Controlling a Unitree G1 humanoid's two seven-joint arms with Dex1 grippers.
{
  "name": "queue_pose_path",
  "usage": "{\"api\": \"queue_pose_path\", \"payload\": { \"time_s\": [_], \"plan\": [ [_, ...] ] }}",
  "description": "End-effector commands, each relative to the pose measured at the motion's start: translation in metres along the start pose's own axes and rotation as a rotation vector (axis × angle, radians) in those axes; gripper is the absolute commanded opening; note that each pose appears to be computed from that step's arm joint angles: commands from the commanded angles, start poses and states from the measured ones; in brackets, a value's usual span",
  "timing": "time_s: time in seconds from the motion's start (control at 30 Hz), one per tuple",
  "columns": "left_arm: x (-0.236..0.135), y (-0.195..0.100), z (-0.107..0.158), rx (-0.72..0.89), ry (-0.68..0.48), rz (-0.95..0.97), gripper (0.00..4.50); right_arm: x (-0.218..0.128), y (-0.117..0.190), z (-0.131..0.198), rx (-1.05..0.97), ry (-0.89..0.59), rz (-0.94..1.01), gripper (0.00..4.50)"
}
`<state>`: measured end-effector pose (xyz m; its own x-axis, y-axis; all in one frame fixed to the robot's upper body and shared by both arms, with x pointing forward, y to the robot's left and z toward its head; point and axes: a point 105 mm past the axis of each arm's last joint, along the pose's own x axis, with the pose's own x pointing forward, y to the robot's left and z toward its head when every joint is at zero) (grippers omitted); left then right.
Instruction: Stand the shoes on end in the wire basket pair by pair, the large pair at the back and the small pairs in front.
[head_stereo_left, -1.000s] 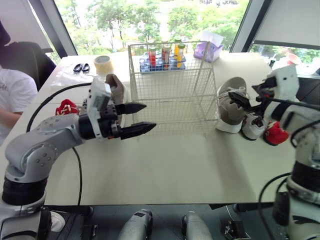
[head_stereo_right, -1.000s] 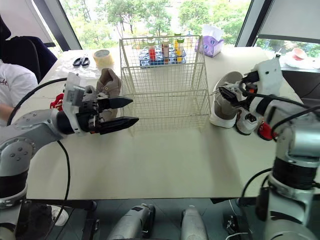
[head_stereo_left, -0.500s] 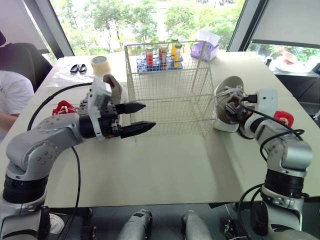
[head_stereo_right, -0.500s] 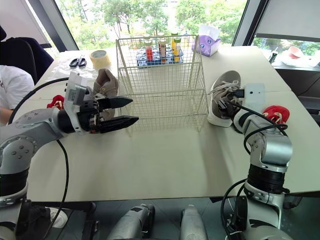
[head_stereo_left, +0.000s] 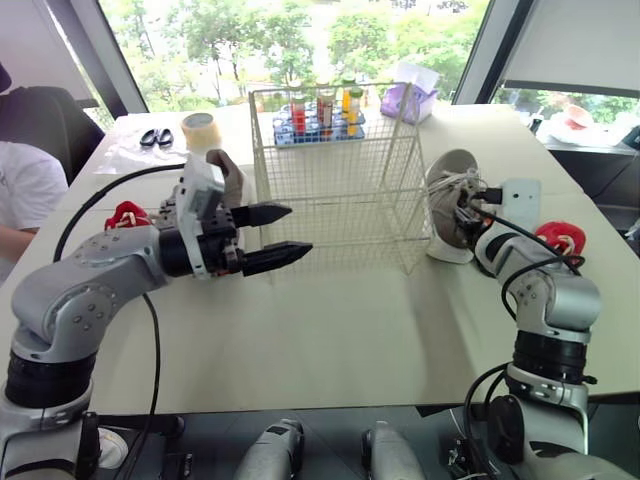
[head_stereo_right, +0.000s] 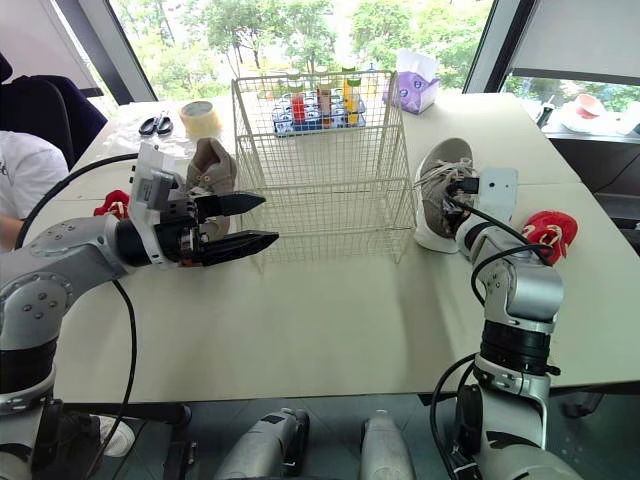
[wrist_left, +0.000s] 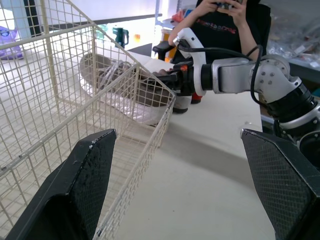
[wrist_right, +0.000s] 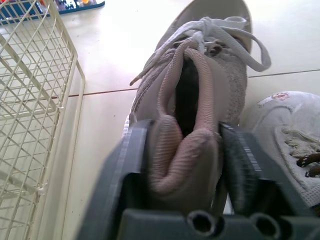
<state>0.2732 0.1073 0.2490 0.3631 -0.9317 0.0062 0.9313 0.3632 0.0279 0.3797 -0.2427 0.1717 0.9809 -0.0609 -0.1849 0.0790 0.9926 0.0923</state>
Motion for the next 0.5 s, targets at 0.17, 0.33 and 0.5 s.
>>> {"api": "queue_pose_path", "payload": {
  "time_s": [0.17, 0.33, 0.5],
  "plan": [
    [-0.001, -0.001, 0.012, 0.048, -0.024, 0.001, 4.13, -0.014, 0.003, 0.03, 0.022, -0.129, -0.031, 0.29],
    [-0.004, 0.01, 0.018, 0.03, -0.081, 0.022, 4.13, -0.037, -0.005, 0.104, 0.037, -0.407, -0.063, 0.29],
    [-0.002, 0.022, 0.037, 0.007, -0.163, 0.037, 4.13, -0.067, 0.007, 0.16, 0.017, -0.621, 0.026, 0.29]
  ]
}}
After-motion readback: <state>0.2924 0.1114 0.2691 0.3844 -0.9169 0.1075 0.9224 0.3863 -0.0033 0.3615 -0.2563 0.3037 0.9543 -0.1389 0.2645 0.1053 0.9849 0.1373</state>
